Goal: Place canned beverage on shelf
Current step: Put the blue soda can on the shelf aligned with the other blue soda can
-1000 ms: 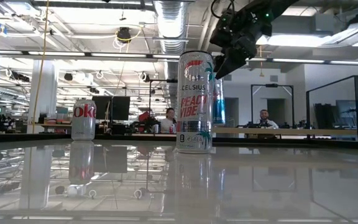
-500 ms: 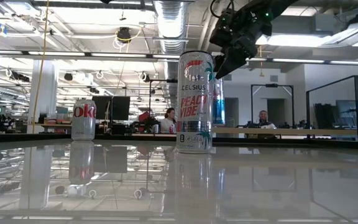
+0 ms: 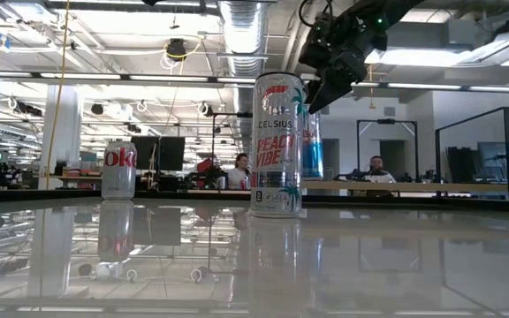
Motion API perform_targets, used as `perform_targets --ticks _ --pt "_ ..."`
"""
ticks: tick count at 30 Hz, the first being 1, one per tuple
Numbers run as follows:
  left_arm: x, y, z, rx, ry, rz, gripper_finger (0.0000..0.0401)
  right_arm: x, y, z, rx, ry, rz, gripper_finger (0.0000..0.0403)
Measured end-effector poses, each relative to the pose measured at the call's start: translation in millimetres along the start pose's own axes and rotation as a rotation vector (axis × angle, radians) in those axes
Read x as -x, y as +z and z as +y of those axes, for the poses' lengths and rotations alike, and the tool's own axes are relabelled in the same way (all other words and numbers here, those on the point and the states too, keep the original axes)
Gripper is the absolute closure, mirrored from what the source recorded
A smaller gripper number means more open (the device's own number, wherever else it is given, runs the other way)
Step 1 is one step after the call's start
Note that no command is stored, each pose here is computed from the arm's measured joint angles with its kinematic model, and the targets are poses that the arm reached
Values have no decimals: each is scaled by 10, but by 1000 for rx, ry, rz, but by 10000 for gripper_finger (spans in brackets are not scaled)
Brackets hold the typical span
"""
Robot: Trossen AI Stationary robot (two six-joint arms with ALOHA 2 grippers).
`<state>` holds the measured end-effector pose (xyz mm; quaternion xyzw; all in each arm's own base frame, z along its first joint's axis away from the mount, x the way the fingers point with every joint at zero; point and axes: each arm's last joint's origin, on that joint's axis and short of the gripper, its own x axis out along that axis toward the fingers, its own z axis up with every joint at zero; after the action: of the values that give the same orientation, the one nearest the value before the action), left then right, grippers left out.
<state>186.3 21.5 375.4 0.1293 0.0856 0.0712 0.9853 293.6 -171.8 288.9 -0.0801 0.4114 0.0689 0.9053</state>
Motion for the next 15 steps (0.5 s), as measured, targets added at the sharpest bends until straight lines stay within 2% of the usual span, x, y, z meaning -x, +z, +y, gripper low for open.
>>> perform_targets --ticks 15 --pt "0 0 0 4 1 0 26 0 10 -21 4 -49 12 106"
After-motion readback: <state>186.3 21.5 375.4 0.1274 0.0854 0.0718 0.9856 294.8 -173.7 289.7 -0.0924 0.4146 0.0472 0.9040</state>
